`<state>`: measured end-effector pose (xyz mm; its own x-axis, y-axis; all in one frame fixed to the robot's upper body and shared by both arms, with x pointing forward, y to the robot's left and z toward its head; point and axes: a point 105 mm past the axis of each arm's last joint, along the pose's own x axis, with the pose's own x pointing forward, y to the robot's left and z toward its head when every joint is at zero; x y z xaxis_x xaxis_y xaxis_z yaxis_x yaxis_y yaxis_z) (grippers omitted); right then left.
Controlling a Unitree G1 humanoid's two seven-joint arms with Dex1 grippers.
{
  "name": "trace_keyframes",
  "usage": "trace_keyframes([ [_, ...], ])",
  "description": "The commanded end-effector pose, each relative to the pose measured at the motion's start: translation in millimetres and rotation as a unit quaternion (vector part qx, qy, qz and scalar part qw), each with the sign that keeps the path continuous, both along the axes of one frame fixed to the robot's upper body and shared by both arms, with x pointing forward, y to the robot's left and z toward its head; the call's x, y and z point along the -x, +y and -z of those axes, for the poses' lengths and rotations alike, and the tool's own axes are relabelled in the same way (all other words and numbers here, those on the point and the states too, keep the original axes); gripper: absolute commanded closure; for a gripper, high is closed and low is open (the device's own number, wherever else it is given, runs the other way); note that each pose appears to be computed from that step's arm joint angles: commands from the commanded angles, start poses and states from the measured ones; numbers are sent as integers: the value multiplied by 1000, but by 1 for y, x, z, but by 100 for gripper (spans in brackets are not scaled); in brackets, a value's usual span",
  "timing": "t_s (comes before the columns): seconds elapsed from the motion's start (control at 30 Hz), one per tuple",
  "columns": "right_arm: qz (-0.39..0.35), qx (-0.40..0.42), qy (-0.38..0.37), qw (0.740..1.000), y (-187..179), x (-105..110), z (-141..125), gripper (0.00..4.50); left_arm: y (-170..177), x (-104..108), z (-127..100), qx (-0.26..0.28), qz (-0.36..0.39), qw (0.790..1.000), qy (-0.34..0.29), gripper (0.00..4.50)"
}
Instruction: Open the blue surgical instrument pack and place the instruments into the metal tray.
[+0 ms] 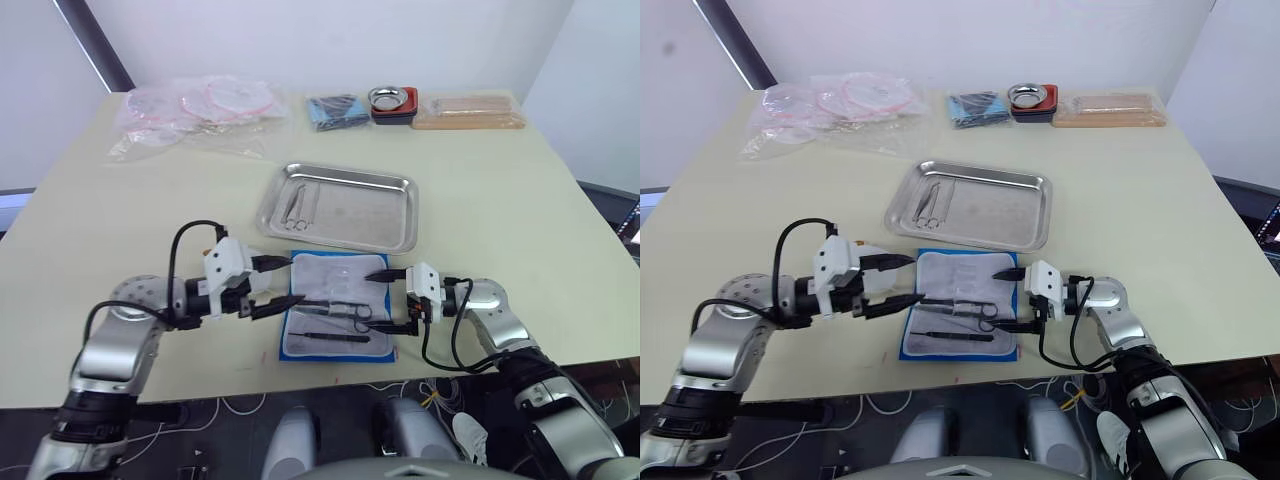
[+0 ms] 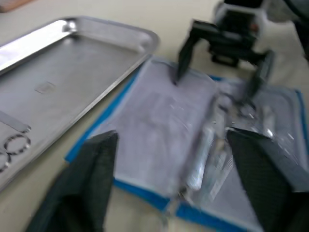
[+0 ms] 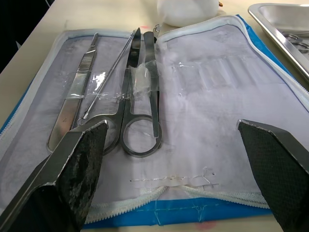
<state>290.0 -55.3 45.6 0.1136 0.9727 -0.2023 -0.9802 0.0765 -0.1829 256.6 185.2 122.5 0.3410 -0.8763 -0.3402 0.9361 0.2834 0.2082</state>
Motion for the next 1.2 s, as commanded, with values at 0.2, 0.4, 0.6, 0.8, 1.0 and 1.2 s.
trace_keyframes([
  [0.2,-8,84,99,992,-12,25,59,0,33,27,-21,-7,83,997,11,2],
  [0.4,-8,85,99,991,-15,26,59,0,48,34,-34,-19,93,995,21,2],
  [0.6,-7,87,103,991,-18,26,59,0,53,35,-42,-41,101,994,7,2],
  [0.8,-9,84,101,991,-16,25,57,0,44,32,-41,-41,108,993,-3,2],
  [1.0,-11,87,97,991,-13,23,57,0,22,16,-30,-41,95,995,-14,2],
  [1.2,-8,93,94,991,-14,21,58,0,5,2,-19,-53,101,993,-15,2],
])
